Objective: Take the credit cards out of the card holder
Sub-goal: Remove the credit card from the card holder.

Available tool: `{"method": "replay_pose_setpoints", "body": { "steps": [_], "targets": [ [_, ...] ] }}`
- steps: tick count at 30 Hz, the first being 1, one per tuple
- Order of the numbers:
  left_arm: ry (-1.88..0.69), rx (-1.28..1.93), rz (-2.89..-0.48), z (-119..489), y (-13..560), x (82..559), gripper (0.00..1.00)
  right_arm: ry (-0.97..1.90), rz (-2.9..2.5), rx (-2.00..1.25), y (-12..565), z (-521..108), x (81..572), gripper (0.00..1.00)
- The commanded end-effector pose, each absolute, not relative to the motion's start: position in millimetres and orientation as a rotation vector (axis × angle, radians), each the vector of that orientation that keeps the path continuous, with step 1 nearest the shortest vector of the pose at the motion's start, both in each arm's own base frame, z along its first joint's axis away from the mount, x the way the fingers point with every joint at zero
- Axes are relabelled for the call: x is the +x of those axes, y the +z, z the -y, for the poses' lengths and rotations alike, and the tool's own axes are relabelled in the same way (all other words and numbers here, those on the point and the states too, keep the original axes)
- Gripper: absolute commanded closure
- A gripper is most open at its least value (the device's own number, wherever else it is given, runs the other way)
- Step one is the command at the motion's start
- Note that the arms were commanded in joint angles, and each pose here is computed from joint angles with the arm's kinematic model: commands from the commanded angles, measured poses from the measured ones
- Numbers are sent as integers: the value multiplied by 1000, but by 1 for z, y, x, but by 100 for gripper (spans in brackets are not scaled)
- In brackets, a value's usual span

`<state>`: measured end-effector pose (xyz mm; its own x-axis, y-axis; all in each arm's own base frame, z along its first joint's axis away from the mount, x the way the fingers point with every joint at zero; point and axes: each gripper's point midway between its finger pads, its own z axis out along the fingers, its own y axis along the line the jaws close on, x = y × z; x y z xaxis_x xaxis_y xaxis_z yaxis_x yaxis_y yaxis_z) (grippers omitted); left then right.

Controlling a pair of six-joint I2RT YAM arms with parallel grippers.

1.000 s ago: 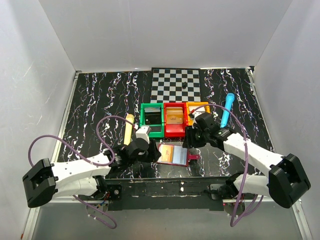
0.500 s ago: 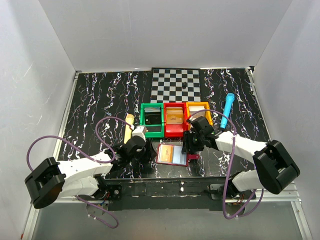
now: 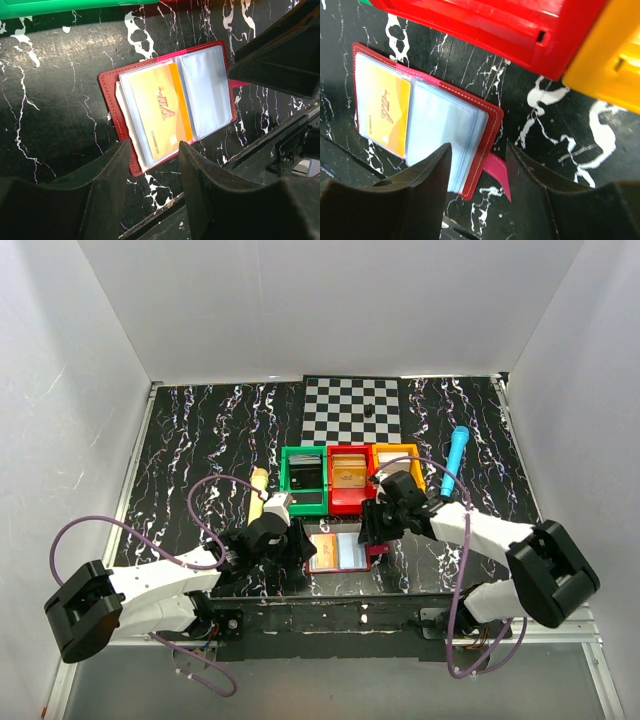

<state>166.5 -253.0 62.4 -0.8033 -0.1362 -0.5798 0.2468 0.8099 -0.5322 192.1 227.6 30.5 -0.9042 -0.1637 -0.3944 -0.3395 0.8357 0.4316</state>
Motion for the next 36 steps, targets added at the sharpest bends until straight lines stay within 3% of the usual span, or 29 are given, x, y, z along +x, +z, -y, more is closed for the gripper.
{"method": "replay_pose_setpoints", "body": {
  "steps": [1, 5, 14, 23, 36],
  "targets": [
    [-858, 103, -2343, 261, 75, 168, 57, 645, -2605, -305, 56, -214, 197, 44],
    [-852, 104, -2381, 264, 65, 167, 61, 702, -2510, -310, 87, -216, 196, 44],
    [-929, 86, -2348, 278, 68, 170, 67, 1122, -2333, -472, 134, -271, 170, 55],
    [-889, 77, -2404, 281, 52, 173, 80, 1196, -2406, -467, 110, -300, 163, 60],
    [-805, 52, -2462, 270, 33, 172, 83, 1168, -2484, -434, 84, -303, 161, 54]
  ]
}}
